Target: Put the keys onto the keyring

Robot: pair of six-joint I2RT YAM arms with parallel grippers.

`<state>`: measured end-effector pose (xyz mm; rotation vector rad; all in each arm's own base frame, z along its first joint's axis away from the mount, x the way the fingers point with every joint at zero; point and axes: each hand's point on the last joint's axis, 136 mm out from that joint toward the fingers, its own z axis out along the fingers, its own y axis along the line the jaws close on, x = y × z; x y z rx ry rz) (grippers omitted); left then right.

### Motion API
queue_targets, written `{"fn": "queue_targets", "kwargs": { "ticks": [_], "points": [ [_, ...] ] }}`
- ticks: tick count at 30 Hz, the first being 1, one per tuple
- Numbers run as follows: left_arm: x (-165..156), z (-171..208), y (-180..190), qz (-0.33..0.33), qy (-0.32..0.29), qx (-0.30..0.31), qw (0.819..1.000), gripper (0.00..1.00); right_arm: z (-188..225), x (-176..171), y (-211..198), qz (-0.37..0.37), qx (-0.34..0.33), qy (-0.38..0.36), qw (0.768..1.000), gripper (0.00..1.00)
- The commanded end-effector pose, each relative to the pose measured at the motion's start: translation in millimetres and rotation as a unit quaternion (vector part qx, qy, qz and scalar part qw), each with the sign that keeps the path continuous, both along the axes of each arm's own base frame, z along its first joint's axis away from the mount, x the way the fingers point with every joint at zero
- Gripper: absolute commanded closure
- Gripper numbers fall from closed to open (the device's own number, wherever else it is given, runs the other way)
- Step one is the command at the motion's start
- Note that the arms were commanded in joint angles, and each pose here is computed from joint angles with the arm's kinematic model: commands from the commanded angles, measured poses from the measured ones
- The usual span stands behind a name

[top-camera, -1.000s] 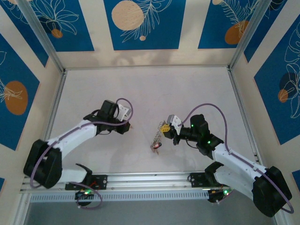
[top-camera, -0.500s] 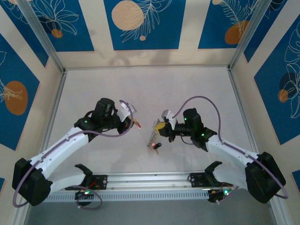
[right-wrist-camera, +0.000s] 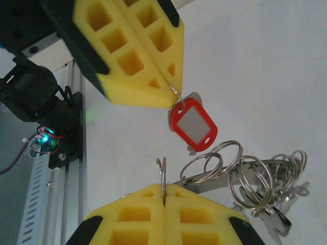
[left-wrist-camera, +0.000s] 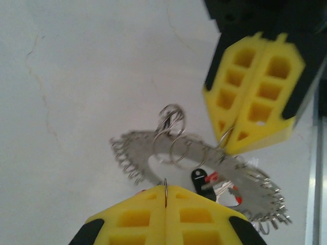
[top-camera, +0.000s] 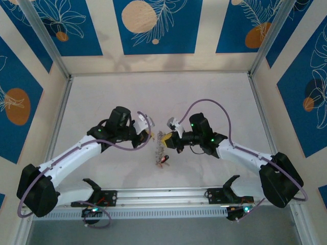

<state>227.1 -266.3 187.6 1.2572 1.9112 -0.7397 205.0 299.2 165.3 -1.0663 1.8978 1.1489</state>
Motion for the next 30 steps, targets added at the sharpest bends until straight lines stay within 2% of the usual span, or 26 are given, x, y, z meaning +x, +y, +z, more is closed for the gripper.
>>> {"fn": "queue_targets", "kwargs": {
  "ticks": [1,3,5,8,14,19,25,30],
  "points": [
    [-8,22,-12,-0.047,-0.043,-0.032,0.997,1.0,20,0,11,0.02,0.022,-0.004,1.0,1.0],
    [-12,26,-14,-0.063,-0.057,-0.04,0.996,1.0,22,-3,14,0.033,0.024,0.009,0.999,1.0],
    [-25,29,-18,-0.108,-0.079,-0.045,0.99,1.0,25,-6,16,0.046,0.025,0.024,0.998,1.0],
    [-37,25,-21,-0.145,-0.105,-0.033,0.983,1.0,26,-10,17,0.053,0.025,0.044,0.997,1.0],
    [-37,20,-16,-0.137,-0.097,-0.014,0.986,1.0,17,-8,11,0.037,0.0,0.037,0.999,1.0],
    [-34,15,-13,-0.105,-0.066,-0.008,0.992,1.0,17,-2,5,0.011,0.0,-0.02,1.0,1.0],
    [-43,6,-16,-0.105,0.004,-0.019,0.994,1.0,21,-6,9,0.012,-0.006,-0.099,0.995,1.0],
    [-45,9,-18,-0.101,0.036,-0.031,0.994,1.0,23,-6,10,0.001,-0.015,-0.142,0.99,1.0]
  ]
}}
